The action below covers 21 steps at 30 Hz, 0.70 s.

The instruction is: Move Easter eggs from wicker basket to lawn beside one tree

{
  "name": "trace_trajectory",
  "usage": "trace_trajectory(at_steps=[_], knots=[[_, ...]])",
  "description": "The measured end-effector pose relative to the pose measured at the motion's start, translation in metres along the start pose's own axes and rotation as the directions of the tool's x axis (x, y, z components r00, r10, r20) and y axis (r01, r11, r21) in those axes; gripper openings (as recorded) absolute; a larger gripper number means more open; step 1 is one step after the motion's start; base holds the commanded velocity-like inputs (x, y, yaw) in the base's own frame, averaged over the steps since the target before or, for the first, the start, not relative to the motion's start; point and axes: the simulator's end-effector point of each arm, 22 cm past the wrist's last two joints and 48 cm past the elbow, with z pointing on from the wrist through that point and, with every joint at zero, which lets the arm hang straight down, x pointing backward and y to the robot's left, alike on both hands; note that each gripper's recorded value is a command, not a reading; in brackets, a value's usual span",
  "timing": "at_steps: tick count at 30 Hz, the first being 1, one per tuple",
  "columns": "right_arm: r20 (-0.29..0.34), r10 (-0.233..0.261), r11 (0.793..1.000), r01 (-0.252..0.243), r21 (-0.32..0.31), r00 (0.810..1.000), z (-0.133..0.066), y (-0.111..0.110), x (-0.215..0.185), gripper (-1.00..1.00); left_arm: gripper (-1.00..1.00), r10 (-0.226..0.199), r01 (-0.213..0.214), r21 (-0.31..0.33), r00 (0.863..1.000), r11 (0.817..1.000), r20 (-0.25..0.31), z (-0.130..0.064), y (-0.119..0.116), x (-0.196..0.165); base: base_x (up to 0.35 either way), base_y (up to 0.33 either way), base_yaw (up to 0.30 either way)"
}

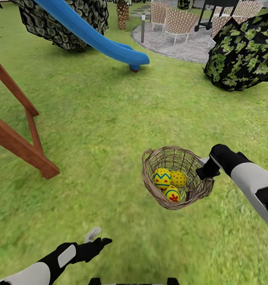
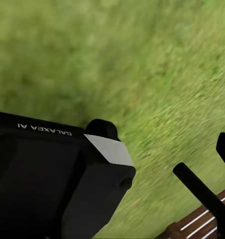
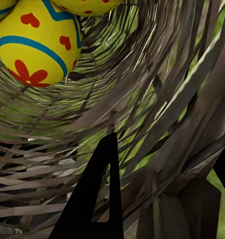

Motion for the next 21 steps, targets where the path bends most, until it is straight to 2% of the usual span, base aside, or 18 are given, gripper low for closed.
trace_trajectory(at_steps=[21], knots=[[0.000,-0.002,1.000,0.002,0.003,1.000,0.0000,-0.0004,-0.0001,-1.00,1.00,0.000,0.000,0.000,1.000,1.000,0.000,0.0000,0.0000,0.0000,-0.332,0.012,0.006]])
